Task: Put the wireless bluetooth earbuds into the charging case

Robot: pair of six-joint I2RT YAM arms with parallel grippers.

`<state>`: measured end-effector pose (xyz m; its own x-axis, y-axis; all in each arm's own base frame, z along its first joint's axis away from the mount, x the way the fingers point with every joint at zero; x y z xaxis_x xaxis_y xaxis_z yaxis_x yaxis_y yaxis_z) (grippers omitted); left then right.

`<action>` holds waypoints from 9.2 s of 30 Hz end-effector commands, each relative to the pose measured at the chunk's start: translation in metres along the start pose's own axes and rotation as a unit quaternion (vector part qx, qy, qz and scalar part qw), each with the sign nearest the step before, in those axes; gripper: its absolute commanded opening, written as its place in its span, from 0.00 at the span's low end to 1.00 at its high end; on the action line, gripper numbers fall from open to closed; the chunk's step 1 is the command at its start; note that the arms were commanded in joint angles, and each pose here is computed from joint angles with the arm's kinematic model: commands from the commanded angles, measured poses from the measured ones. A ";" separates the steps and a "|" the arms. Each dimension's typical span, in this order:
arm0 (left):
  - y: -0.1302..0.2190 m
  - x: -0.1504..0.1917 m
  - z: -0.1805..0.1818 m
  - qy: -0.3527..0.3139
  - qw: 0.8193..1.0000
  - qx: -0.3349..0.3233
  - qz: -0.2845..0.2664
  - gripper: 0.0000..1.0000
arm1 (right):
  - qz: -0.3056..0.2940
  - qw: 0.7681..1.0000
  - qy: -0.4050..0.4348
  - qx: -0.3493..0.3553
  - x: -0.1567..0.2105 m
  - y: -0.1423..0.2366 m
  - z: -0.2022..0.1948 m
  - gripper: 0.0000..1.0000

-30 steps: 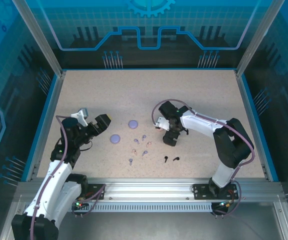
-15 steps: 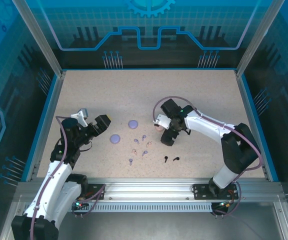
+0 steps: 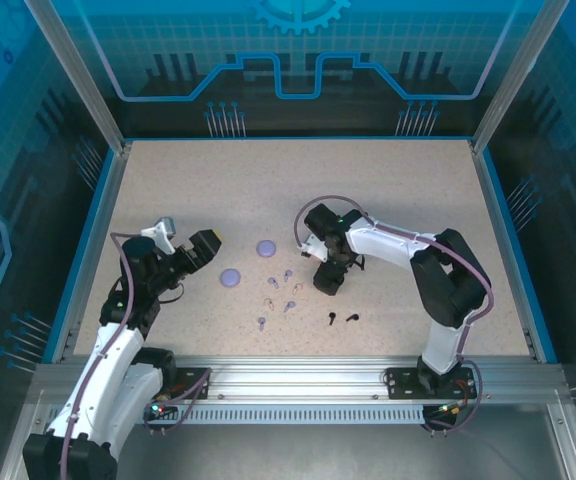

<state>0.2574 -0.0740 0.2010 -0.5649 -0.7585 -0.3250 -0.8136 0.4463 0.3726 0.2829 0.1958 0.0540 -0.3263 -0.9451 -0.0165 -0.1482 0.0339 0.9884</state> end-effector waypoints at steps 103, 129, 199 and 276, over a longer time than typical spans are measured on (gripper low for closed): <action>0.005 -0.003 0.000 -0.015 1.000 -0.018 -0.009 0.99 | 0.003 0.892 -0.447 -0.066 0.002 -0.022 0.016 0.75; 0.005 -0.003 0.001 -0.018 1.000 -0.021 -0.009 0.99 | 0.013 0.910 -0.413 -0.043 -0.014 -0.017 0.013 0.69; -0.031 0.127 -0.094 -0.068 0.929 0.115 0.345 0.81 | -0.421 0.890 0.104 0.141 -0.091 0.178 0.074 0.51; 0.026 0.144 -0.164 -0.499 0.761 0.379 0.170 0.01 | -0.518 0.825 0.163 -0.159 -0.053 0.285 0.094 0.33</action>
<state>0.1767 -0.2486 0.3001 -0.3103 0.0331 -0.9500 -0.2222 0.9692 0.1064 0.1767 0.2866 0.3107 0.0797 -0.4665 -0.8809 0.0670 -0.8792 0.4717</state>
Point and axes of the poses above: each hand's point on the last joint's axis, 136 mm out from that joint toward the fingers, its own y axis back along the fingers, its own z axis along the line the jaws close on, x = y × z, the point moved 2 cm from there along y, back along the fingers, and after that the axes turned 13 degrees about y, right-handed, at the moved point
